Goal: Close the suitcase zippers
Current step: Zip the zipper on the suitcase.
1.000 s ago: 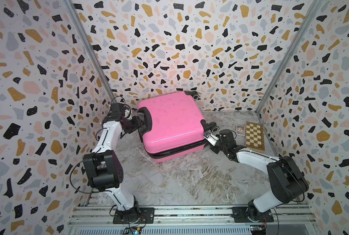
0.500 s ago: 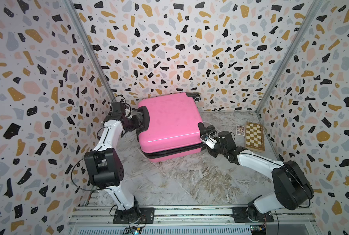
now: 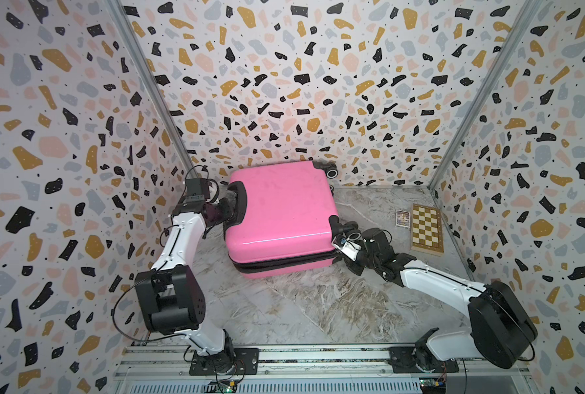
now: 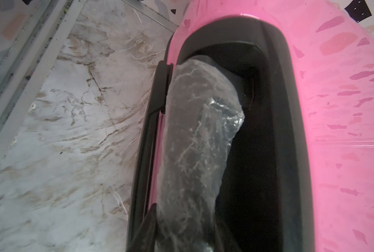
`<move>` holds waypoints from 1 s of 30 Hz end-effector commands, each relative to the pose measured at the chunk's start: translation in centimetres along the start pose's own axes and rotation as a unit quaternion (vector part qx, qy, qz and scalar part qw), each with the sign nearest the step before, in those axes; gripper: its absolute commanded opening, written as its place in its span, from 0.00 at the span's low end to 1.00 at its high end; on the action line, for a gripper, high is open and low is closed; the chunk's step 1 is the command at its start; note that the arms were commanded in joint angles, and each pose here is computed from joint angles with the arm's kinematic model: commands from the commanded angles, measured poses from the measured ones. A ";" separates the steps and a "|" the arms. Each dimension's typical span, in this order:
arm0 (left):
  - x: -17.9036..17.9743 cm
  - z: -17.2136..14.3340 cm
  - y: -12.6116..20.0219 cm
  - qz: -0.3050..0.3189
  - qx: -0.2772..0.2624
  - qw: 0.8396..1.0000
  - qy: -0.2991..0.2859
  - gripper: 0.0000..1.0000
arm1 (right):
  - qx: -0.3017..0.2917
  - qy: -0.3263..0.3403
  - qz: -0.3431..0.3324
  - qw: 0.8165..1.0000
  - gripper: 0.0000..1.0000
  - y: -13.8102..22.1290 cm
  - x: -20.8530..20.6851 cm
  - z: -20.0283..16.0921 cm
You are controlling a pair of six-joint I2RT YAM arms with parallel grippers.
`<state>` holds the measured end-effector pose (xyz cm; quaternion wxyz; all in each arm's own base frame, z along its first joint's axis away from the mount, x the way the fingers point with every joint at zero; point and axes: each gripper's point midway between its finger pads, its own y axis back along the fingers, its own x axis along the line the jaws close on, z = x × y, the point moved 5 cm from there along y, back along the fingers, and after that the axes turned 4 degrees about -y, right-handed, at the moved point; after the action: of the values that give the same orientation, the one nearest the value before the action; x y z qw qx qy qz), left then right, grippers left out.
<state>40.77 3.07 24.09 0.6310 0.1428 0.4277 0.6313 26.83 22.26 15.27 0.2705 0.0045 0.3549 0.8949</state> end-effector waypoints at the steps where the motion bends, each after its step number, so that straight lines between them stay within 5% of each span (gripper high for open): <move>1: -0.9 2.8 1.9 0.001 -0.079 0.991 0.104 0.00 | -0.041 0.021 0.120 0.992 0.00 1.4 5.1 1.4; 17: 1.0 1.8 3.0 0.058 -0.124 0.979 0.148 0.00 | -0.065 0.026 0.187 0.980 0.00 1.2 10.3 3.0; 24: 0.6 -0.3 3.9 0.057 -0.134 0.977 0.158 0.00 | -0.058 -0.026 0.127 0.990 0.00 -0.3 8.5 3.7; 30: -1.2 -3.7 4.5 0.026 -0.109 0.983 0.145 0.00 | -0.037 -0.145 0.015 0.989 0.00 -1.2 2.3 3.5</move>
<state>35.08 1.27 23.66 0.5884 0.0977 0.4218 0.6829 23.68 26.70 14.61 0.2526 0.0938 0.3193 0.9085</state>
